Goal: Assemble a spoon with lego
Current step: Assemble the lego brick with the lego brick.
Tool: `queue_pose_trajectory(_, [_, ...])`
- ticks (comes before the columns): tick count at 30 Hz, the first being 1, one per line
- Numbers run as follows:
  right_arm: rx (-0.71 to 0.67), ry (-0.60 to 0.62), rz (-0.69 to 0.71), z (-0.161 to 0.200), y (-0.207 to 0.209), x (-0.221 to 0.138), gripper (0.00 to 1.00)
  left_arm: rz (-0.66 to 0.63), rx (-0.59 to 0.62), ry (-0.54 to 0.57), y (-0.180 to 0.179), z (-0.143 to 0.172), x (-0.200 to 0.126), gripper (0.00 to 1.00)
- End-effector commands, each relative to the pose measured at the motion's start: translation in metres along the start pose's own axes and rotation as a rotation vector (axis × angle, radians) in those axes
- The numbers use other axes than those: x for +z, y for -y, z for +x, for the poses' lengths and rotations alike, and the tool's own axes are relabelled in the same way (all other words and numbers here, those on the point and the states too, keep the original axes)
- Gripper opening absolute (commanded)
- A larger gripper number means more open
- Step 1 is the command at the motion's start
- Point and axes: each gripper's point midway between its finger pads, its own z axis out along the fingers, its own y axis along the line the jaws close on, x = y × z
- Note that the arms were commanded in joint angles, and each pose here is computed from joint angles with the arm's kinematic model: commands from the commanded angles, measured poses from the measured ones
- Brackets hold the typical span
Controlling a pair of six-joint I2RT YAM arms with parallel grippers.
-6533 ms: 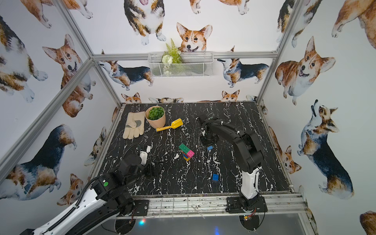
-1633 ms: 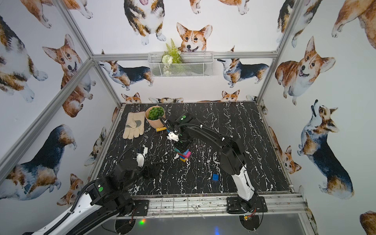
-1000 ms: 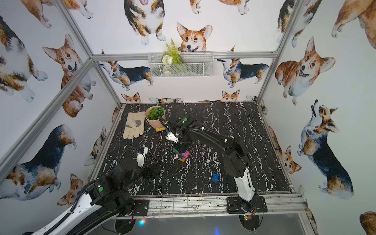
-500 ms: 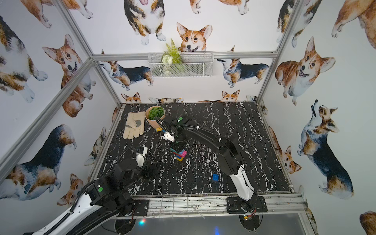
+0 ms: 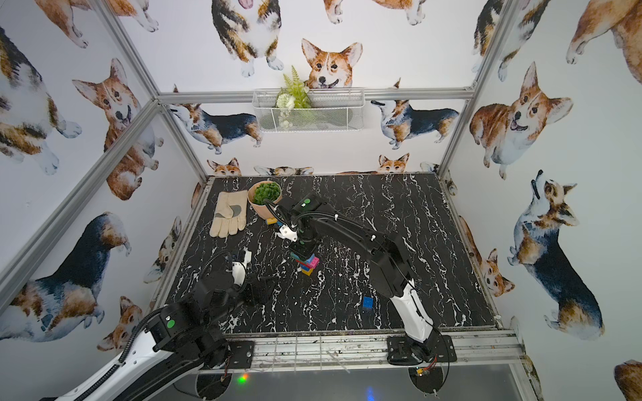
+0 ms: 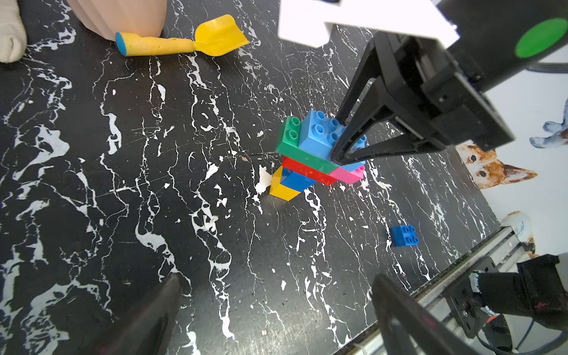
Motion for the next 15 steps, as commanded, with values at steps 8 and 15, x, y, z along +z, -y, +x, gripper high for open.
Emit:
queue_pose_trajectory(8, [0.045,-0.034,-0.060,0.006,-0.010,-0.002,0.18,-0.002,-0.001,0.009,0.001,-0.004,-0.004,1.00])
queue_pose_trajectory(15, [0.059,-0.033,-0.050,0.004,-0.007,-0.005,0.35,0.001,-0.007,0.015,0.001,-0.005,-0.006,1.00])
